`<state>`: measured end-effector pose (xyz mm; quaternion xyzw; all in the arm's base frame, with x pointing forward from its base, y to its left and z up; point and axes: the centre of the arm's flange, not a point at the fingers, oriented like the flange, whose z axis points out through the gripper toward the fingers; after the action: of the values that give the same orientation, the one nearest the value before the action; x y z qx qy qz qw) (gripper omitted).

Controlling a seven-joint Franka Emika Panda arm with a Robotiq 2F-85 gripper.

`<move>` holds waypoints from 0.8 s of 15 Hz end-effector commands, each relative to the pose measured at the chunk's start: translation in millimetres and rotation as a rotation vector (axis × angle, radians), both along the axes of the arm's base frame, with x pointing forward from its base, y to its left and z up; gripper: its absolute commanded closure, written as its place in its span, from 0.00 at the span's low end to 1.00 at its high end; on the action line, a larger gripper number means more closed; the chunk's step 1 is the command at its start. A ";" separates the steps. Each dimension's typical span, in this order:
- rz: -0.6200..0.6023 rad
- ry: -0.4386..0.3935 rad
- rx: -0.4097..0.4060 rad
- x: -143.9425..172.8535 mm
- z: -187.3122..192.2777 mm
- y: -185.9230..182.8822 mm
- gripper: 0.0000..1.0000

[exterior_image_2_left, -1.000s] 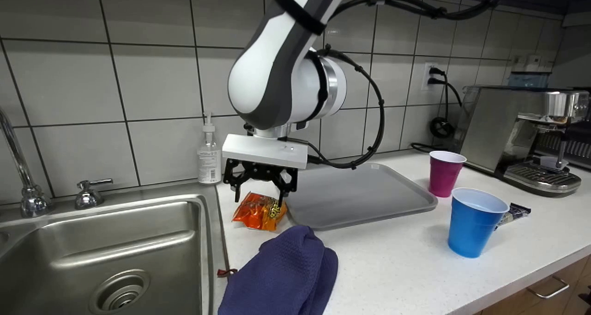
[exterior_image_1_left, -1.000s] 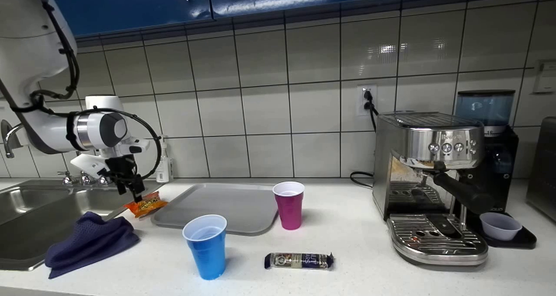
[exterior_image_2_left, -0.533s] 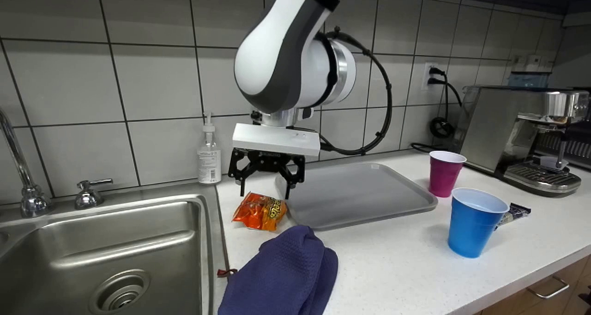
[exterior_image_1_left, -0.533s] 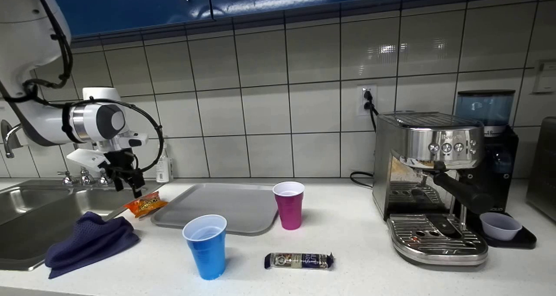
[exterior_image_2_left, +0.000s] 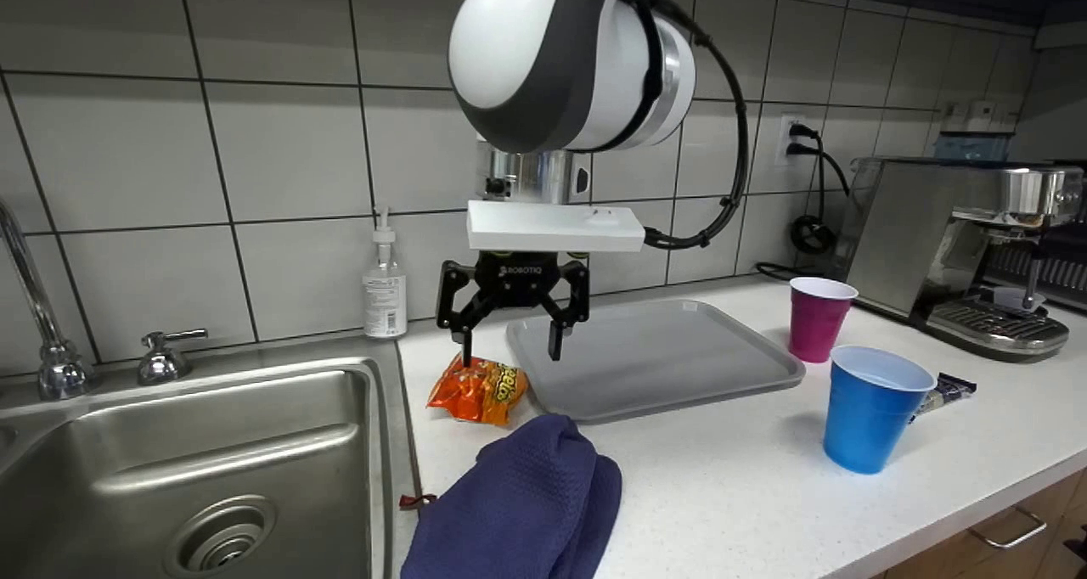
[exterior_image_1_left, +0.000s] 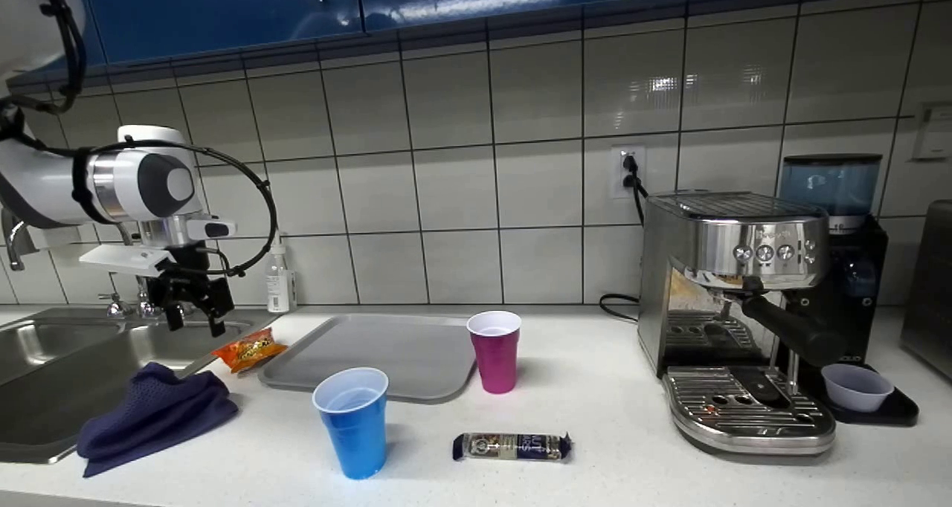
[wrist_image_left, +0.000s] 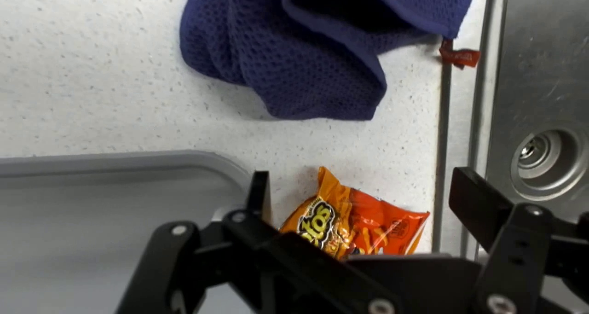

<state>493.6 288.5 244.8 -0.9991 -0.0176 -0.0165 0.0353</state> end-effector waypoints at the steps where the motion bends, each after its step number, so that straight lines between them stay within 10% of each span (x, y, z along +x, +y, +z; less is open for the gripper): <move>1: 0.097 0.051 -0.024 -28.9 14.0 -13.3 0.00; 12: 0.148 0.086 -0.034 -49.3 -1.3 9.2 0.00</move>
<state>444.3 297.7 243.4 -0.9953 -0.0903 0.0295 0.0202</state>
